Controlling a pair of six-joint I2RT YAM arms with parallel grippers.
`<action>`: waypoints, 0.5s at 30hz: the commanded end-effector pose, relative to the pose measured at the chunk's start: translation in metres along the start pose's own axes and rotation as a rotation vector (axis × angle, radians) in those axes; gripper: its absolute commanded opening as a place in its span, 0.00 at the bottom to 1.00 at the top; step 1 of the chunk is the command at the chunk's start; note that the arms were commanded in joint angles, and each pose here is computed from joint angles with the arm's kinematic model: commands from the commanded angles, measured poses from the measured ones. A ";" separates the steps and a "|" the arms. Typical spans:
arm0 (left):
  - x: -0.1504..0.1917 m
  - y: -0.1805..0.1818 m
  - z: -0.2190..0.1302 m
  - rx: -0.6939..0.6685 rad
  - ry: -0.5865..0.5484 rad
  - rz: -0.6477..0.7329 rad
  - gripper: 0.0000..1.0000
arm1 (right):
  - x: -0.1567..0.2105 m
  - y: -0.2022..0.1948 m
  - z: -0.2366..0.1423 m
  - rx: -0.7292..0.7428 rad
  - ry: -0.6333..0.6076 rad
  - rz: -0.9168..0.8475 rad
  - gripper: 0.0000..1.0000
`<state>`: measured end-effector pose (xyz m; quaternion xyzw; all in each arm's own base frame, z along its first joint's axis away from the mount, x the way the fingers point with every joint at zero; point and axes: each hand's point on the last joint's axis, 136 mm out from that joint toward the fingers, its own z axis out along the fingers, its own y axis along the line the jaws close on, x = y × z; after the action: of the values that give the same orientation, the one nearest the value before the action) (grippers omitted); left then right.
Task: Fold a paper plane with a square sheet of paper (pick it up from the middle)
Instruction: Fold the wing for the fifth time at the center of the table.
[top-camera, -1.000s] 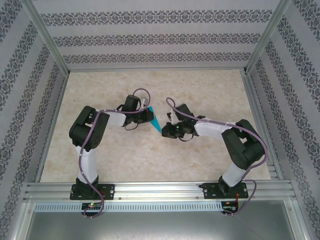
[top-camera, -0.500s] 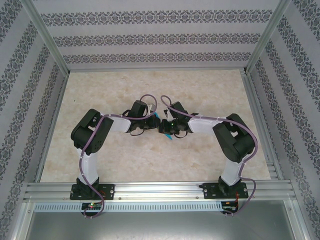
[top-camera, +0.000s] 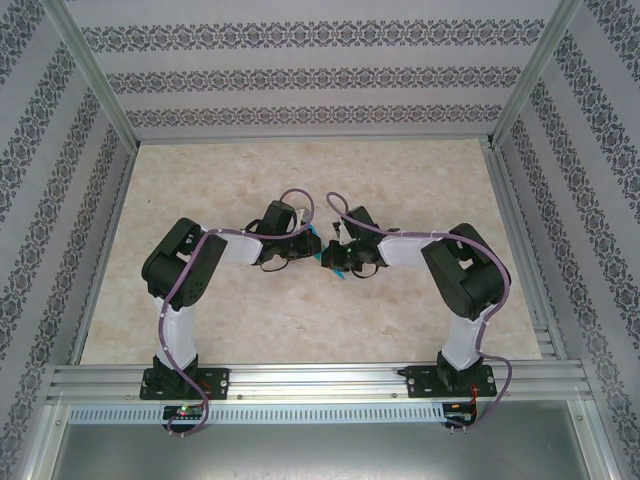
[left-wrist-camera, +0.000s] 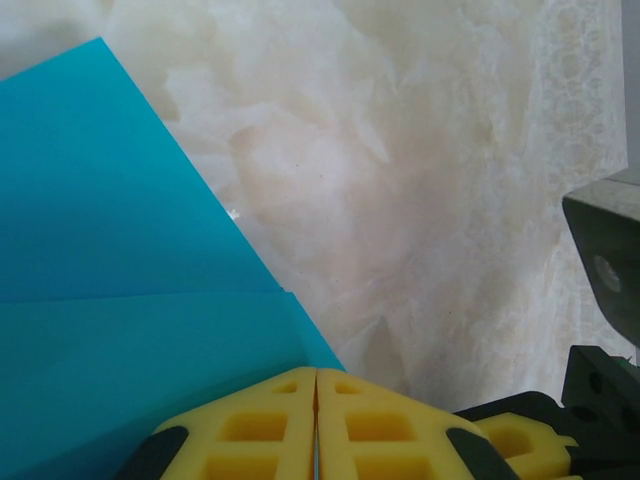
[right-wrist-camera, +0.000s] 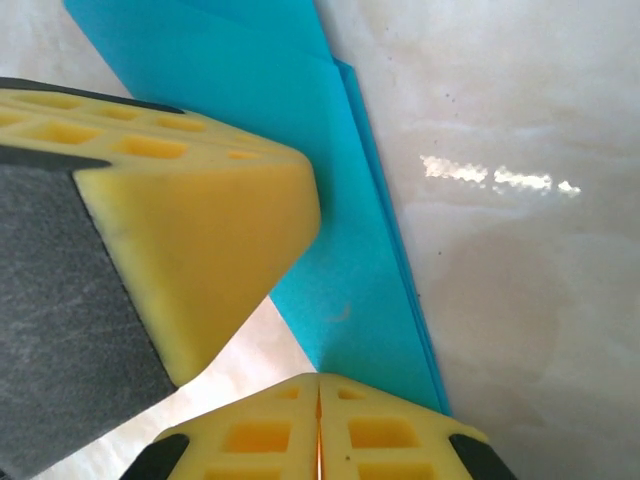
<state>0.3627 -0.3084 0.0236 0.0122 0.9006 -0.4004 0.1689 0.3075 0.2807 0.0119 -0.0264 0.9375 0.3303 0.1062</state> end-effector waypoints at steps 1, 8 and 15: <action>0.033 0.038 0.003 -0.151 0.092 -0.063 0.09 | 0.037 -0.036 0.000 0.059 0.082 0.082 0.08; 0.033 0.040 0.003 -0.166 0.098 -0.054 0.09 | 0.069 -0.054 -0.013 0.023 0.111 0.123 0.09; 0.030 0.037 0.004 -0.160 0.097 -0.050 0.09 | 0.075 -0.056 -0.033 0.006 0.084 0.115 0.09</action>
<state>0.3560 -0.3142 0.0229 0.0173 0.9053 -0.3952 0.1548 0.2739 0.2437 0.0139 -0.0128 0.9184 0.3769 0.1197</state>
